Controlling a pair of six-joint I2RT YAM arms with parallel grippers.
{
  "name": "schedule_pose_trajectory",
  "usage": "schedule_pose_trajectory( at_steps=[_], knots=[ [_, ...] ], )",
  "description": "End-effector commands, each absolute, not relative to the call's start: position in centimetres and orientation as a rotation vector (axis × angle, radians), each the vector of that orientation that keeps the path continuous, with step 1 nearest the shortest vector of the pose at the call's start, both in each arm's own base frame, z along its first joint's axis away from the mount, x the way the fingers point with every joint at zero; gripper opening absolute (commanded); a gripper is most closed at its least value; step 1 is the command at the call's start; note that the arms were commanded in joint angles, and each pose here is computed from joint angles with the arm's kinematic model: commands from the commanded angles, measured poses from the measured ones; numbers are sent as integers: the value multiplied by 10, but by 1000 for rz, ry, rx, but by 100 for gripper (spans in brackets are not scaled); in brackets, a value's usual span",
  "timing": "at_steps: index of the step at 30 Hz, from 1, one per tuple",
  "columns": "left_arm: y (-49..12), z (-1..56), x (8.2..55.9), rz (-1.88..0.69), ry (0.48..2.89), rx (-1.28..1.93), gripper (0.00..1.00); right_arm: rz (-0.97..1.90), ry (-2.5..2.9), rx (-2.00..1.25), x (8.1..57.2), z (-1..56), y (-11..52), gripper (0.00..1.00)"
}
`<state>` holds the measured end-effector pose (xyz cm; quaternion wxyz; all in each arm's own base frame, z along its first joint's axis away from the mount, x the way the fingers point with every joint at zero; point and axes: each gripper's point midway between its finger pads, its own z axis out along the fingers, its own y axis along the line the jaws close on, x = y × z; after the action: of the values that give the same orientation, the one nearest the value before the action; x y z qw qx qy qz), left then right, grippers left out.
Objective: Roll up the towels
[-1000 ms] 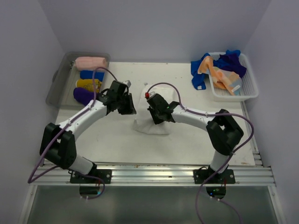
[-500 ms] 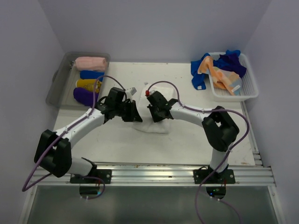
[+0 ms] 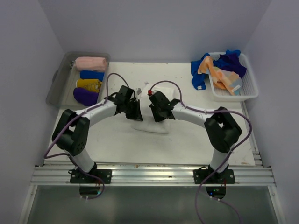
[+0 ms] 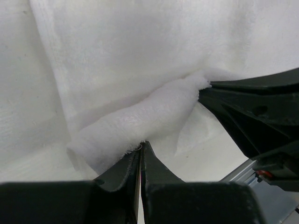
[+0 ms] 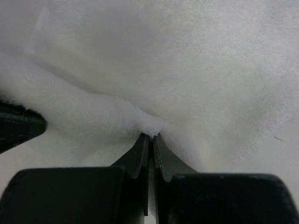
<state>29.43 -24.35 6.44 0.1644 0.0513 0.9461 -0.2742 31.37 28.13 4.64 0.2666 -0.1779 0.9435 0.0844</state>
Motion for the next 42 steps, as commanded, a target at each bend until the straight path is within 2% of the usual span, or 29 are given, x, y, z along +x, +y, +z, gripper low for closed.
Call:
schedule_pose_trajectory(
  at_steps=[1,3,4,7,10,12,15,17,18,26,32,39,42],
  knots=[
    [-248,79,322,-751,2603,193,6,157,2522,-413,314,65,259,2],
    [-249,74,322,-750,2619,194,6,165,2482,-399,314,80,256,10],
    [-249,71,321,-755,2627,198,6,138,2465,-385,315,85,251,21],
    [-251,62,320,-764,2649,189,6,106,2412,-375,312,106,244,38],
    [-251,54,319,-765,2667,180,5,107,2368,-382,306,122,246,41],
    [-250,50,319,-756,2678,172,5,111,2356,-411,299,125,254,38],
    [-248,46,320,-742,2688,156,5,142,2360,-472,289,121,269,17],
    [-249,46,320,-745,2689,155,5,151,2385,-485,287,108,273,6],
    [-250,47,321,-747,2687,152,5,157,2395,-492,285,103,275,5],
    [-247,44,320,-727,2697,158,5,90,2452,-443,310,62,253,6],
    [-247,37,319,-721,2717,157,4,43,2549,-455,304,20,243,2],
    [-245,87,324,-735,2616,160,5,104,2437,-385,304,82,236,4],
    [-242,102,329,-762,2577,152,7,87,2414,-384,304,92,232,5]
  ],
)
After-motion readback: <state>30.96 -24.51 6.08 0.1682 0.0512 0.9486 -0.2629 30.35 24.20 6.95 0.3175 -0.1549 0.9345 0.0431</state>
